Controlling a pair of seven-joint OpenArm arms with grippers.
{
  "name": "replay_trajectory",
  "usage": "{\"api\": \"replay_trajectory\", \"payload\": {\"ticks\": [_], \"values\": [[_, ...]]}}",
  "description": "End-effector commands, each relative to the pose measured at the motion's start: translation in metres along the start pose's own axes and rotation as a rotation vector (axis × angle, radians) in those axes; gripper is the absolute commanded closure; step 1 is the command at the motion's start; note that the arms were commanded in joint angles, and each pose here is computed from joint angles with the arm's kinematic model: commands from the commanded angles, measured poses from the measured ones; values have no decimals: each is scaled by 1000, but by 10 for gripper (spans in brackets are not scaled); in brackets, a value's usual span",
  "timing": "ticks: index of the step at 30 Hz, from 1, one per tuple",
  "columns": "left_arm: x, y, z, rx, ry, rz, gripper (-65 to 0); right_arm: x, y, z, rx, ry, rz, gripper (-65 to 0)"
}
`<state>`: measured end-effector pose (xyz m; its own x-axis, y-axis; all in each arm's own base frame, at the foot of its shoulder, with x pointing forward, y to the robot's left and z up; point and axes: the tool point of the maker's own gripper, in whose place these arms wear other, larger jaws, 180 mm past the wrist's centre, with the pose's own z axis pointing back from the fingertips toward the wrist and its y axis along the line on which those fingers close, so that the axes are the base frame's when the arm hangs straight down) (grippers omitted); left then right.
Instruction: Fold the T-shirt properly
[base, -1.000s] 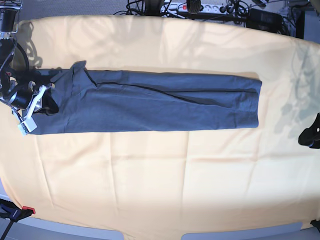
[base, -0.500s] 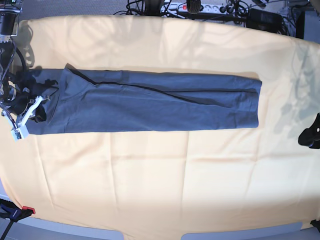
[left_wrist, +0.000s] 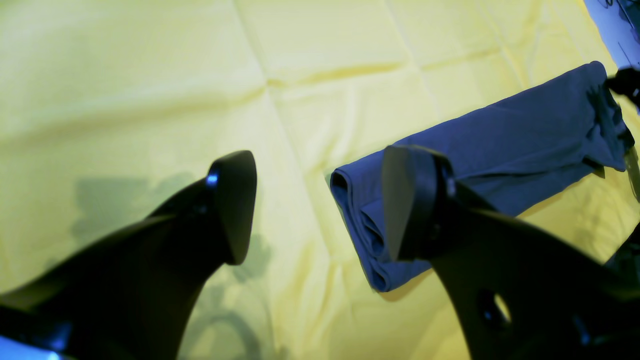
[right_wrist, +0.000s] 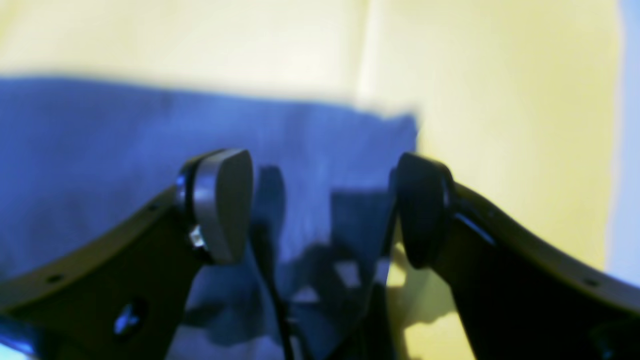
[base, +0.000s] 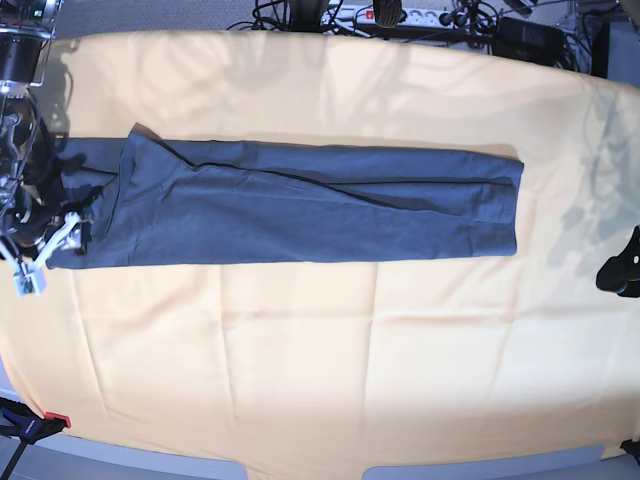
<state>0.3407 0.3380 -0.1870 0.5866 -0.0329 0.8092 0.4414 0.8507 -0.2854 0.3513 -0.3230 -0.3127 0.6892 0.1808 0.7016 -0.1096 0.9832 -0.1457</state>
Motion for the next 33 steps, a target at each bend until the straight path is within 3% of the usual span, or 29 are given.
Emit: {"api": "replay_trajectory", "payload": {"ticks": [1,4,7,12,19,25,33], "values": [[20,0,12,13,-39,-35,-411,26,-7,13,5,-81,6,-412],[19,1,12,18,-34,-36,-411,36,13,31,157,-119,-16,-242],[15,6,12,45,-11,-39,-411,26,36,41,312,-81,11,-6],[5,20,13,124,43,-8,-411,-4,58,40,388,-83,47,0],[-11,39,7,235,90,35,-411,-53,65,15,281,-41,17,0],[-47,34,-10,210,142,90,-411,-82,56,-1,186,39,-57,0],[-119,6,-42,106,199,239,-412,-79,56,-2,189,31,-62,0]]}}
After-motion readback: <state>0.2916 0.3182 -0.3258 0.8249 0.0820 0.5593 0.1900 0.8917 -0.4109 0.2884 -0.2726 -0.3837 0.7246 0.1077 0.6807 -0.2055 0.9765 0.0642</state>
